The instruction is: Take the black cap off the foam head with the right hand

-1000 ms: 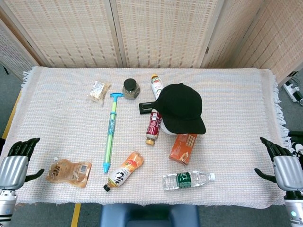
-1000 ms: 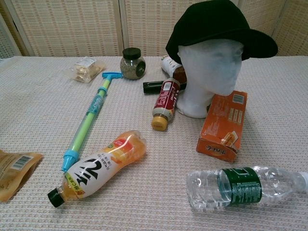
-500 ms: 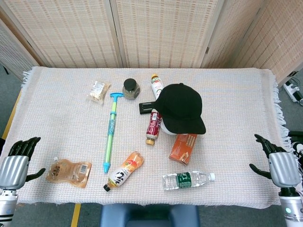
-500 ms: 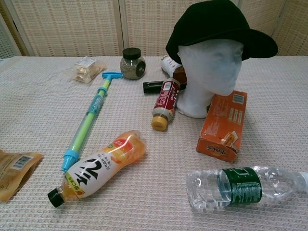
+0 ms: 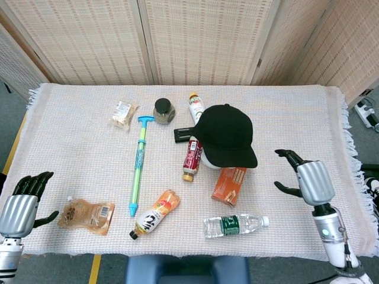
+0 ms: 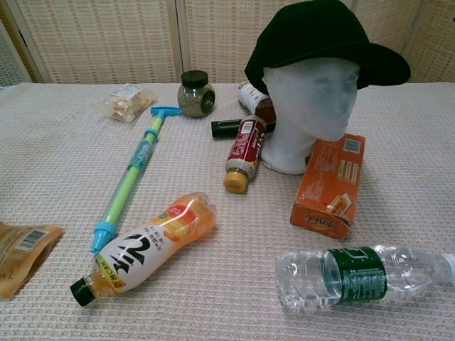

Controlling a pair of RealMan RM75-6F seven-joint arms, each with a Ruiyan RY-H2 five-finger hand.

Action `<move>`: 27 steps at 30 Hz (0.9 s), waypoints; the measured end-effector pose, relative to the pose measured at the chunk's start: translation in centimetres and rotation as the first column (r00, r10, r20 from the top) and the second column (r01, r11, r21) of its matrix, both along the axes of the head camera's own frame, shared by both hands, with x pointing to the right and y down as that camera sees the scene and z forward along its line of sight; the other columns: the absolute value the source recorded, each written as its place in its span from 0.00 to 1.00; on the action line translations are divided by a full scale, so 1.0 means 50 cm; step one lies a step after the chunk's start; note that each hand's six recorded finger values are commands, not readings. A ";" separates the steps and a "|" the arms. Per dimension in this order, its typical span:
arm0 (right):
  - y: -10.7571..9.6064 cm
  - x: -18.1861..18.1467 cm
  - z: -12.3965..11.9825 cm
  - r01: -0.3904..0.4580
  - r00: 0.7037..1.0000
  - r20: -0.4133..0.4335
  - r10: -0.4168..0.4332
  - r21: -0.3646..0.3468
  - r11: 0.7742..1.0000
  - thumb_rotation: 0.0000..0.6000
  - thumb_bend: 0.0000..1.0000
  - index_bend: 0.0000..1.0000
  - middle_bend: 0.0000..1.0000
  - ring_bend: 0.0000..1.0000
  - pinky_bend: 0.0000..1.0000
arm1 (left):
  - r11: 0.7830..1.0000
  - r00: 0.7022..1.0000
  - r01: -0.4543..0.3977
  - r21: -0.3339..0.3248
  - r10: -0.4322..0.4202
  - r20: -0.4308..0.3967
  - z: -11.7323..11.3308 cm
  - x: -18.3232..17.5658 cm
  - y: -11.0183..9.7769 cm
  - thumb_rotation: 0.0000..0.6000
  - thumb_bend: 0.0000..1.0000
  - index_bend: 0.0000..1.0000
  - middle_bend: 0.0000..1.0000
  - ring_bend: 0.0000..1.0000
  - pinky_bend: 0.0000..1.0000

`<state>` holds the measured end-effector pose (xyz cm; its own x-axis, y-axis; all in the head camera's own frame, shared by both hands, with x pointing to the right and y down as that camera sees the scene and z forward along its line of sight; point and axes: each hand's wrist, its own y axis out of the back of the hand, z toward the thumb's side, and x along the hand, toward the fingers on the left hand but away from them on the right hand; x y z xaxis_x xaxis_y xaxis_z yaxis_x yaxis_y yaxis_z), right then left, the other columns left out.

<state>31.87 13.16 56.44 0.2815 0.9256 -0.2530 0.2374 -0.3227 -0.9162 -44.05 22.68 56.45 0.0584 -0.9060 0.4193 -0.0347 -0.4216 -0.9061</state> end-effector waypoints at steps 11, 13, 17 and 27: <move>-0.030 -0.122 0.030 0.041 0.995 0.092 -0.038 -0.028 0.999 1.00 0.04 0.31 0.38 0.84 0.89 | 1.000 1.000 -0.007 -0.014 0.006 -0.010 0.006 0.002 -0.001 1.00 0.17 0.13 0.16 0.18 0.16; -0.032 -0.135 0.035 0.047 0.995 0.095 -0.044 -0.027 0.999 1.00 0.07 0.33 0.40 0.85 0.90 | 1.000 1.000 -0.006 -0.014 0.006 -0.014 0.006 0.002 -0.001 1.00 0.17 0.13 0.16 0.18 0.16; -0.040 -0.155 0.048 0.052 0.994 0.101 -0.050 -0.020 0.998 1.00 0.17 0.39 0.46 0.87 0.94 | 1.000 1.000 -0.003 -0.017 0.002 -0.017 0.006 -0.001 -0.001 1.00 0.17 0.13 0.16 0.18 0.16; -0.053 -0.166 0.058 0.031 0.990 0.135 -0.033 0.012 0.999 1.00 0.57 0.66 0.65 0.95 1.00 | 1.000 1.000 0.002 -0.029 -0.003 -0.026 0.009 -0.004 0.003 1.00 0.17 0.14 0.16 0.18 0.16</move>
<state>23.59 10.50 59.32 0.3419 0.9179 -0.2012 0.3488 -0.3228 -0.8798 -44.26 22.81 56.90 0.0673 -0.8937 0.4436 -0.0596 -0.4474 -0.8923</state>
